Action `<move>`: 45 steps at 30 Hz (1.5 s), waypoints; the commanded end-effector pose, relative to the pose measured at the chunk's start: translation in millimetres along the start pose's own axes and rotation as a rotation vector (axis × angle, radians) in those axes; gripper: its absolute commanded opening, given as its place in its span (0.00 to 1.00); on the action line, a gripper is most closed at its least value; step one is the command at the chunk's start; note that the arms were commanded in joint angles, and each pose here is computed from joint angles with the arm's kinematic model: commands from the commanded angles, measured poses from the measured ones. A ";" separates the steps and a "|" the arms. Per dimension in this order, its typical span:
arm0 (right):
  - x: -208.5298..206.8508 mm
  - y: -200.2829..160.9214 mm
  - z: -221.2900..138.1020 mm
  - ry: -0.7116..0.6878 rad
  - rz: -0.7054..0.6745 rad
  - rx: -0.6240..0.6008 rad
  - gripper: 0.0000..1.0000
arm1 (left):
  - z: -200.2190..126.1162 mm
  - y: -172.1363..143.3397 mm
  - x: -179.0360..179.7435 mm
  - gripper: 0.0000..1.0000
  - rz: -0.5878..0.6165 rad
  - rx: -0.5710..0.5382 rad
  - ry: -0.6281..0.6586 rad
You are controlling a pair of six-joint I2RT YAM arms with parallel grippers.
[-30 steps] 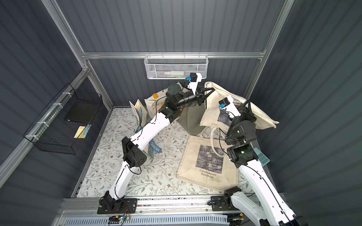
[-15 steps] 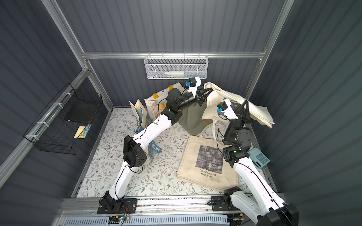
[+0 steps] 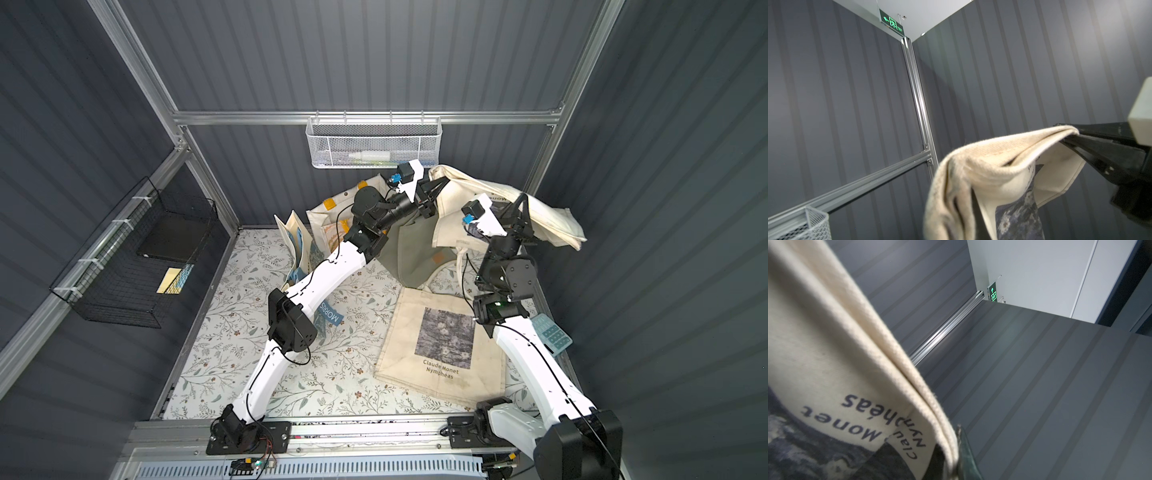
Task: Put away the canvas bag
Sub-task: Press the canvas bag.
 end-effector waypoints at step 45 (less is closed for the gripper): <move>-65.8 -57.4 -146.1 0.472 0.423 -0.072 0.34 | -192.7 -136.0 -87.1 0.00 -0.343 0.795 -0.193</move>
Point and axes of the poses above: each gripper's point midway between its finger pads, its own z axis out along the fingers, its own x axis along the line the jaws close on, y = z × x, the point moved 3 cm from there along -z, back along the fingers, and after that the axes turned 14 degrees about -z, right-handed, at the moved point
